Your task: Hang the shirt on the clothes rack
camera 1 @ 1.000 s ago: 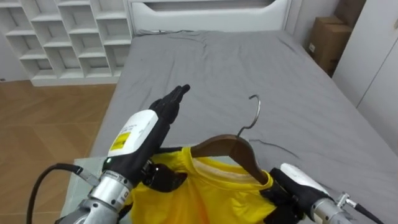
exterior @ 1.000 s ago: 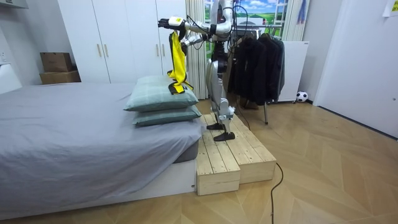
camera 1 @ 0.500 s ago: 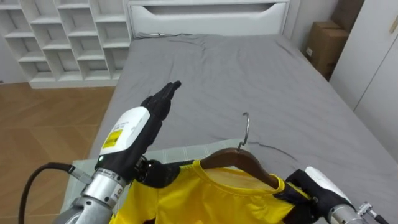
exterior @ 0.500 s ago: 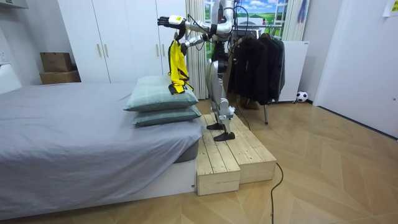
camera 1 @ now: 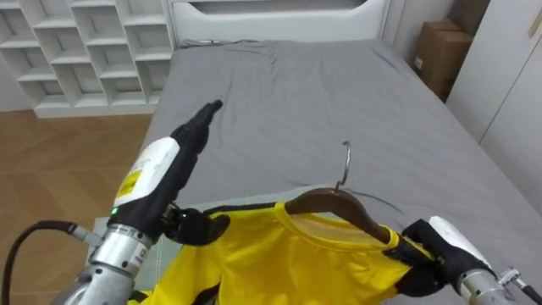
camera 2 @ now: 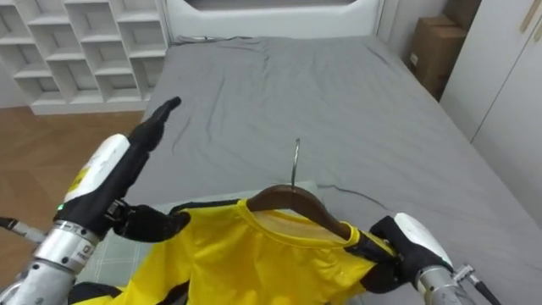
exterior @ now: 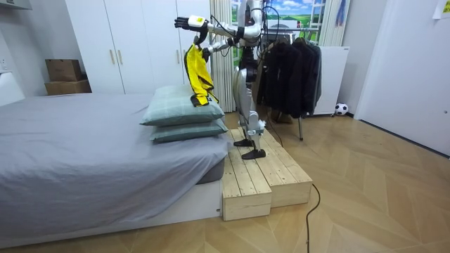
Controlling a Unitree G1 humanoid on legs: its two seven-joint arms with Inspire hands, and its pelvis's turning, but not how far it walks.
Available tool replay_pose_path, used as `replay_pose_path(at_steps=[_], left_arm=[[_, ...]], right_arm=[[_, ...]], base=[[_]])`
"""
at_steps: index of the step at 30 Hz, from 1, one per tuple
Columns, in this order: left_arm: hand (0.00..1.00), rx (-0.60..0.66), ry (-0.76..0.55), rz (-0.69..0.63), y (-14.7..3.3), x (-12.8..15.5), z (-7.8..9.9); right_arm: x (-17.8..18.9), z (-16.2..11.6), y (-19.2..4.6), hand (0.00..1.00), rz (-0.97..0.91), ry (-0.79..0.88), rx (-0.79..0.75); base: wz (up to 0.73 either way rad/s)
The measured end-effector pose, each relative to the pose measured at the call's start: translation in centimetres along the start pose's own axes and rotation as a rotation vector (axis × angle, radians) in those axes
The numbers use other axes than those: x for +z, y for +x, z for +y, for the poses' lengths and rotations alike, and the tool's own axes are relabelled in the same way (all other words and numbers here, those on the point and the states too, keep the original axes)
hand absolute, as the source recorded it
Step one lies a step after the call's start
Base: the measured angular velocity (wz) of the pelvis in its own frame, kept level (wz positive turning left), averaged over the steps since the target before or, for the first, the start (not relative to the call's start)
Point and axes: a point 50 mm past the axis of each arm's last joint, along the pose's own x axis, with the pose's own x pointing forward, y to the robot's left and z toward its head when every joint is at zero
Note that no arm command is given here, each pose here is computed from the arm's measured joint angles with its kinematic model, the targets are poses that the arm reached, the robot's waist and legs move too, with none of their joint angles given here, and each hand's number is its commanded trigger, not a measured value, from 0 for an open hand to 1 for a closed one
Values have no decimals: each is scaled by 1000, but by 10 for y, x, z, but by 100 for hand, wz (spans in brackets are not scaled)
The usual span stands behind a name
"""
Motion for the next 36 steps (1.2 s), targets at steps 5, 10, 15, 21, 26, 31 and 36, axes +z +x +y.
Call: replay_pose_path(at_steps=[5, 10, 15, 21, 26, 31, 36], left_arm=[[0, 74, -17, 57, -6, -13, 16], [0, 161, -88, 147, -20, -33, 23], [0, 218, -154, 341, -40, -72, 16], [0, 286, -185, 553, -70, -108, 9], [0, 344, -226, 714, -96, -131, -3], [0, 346, -278, 873, -125, -149, -21], [0, 322, -287, 1083, -169, -168, -40]], right_arm=[[5, -19, -2, 100, -30, -8, -91], [9, -27, -7, 100, -54, -13, -135], [12, -34, -10, 100, -72, -13, -174], [6, -45, -25, 100, -62, -9, -242], [3, -46, -33, 100, -45, -13, -262], [11, -55, -35, 100, -74, -23, -298], [21, -61, -39, 100, -123, 13, -310]], base=[[-8], [-1], [0], [-3], [-6], [-1], [0]])
